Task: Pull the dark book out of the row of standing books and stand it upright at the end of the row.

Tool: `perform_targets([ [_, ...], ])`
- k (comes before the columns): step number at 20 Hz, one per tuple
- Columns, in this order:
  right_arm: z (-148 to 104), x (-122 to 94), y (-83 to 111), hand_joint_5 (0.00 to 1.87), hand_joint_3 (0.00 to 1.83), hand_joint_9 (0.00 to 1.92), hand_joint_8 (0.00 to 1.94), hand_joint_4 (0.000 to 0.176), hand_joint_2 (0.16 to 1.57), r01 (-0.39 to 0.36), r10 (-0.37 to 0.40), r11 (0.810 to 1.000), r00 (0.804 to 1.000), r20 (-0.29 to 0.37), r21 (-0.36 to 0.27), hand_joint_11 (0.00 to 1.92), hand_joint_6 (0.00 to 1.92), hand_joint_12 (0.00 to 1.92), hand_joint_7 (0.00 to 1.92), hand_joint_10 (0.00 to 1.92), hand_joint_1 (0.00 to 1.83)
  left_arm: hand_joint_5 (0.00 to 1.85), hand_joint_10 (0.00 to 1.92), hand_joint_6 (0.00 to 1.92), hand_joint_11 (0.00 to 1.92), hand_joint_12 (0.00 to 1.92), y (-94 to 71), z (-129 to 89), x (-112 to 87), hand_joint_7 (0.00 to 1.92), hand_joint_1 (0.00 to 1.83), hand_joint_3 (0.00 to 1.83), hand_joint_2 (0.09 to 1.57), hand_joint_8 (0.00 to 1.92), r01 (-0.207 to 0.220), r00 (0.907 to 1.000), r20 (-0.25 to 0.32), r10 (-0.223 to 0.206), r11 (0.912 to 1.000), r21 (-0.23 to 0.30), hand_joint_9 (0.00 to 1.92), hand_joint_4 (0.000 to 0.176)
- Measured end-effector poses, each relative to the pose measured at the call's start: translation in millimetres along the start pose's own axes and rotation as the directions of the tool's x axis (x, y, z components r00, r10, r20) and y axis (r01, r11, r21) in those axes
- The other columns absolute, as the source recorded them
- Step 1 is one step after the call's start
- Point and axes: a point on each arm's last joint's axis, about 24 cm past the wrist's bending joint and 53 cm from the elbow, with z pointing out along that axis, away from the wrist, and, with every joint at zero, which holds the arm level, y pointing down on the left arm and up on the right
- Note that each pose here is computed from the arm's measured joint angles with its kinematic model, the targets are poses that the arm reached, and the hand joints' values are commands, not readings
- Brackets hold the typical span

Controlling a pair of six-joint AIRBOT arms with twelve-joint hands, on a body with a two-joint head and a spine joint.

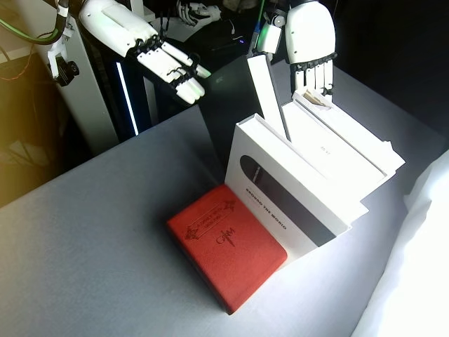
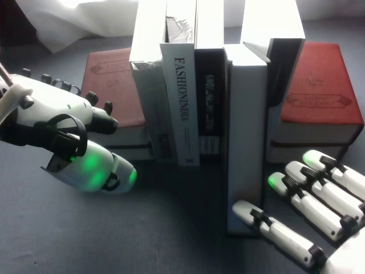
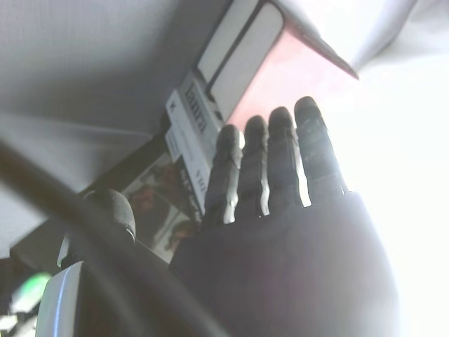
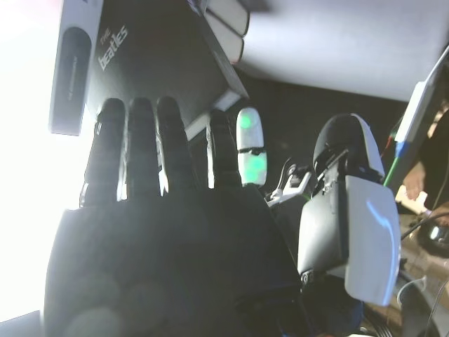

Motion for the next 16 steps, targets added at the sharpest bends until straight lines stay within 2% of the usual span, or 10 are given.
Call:
perform_targets([
  [4,-0.6,2.6,0.9,0.0,0.01,0.0,0.0,0.0,1.08,0.003,-0.003,1.0,1.0,-0.009,-0.005,0.0,0.0,0.0,0.0,0.0,0.0,0.08,0.0,0.0,0.0,0.01,-0.2,0.0,0.6,0.04,0.0,0.0,1.26,0.0,0.001,1.0,-0.003,-0.001,1.0,0.001,0.0,0.0],
  [8,-3.1,17.0,-2.1,0.0,0.01,0.0,0.0,0.0,1.07,0.016,-0.016,1.0,0.998,-0.059,0.0,0.0,0.0,0.0,0.0,0.0,0.0,0.11,0.01,0.01,0.03,0.02,-0.2,0.0,0.6,0.08,0.0,0.0,1.26,0.01,0.002,1.0,-0.002,-0.002,1.0,0.001,0.04,0.0],
  [12,-2.8,17.3,-0.9,0.0,0.01,0.0,0.0,0.0,1.08,0.019,-0.02,1.0,0.998,-0.058,-0.008,0.0,0.0,0.0,0.0,0.0,0.0,0.11,0.0,0.0,0.03,0.02,-0.5,0.0,1.6,0.08,0.0,0.0,1.26,0.0,0.004,1.0,-0.007,-0.004,1.0,0.002,0.04,0.0],
  [16,0.8,27.8,-6.8,0.0,0.0,0.0,0.0,0.0,1.08,0.032,-0.032,0.999,0.996,-0.085,-0.005,0.0,0.0,0.0,0.0,0.0,0.0,0.13,0.0,0.01,0.04,0.03,-0.6,0.0,1.8,0.1,0.0,0.0,1.27,0.01,0.005,1.0,-0.008,-0.005,1.0,0.002,0.05,0.0],
])
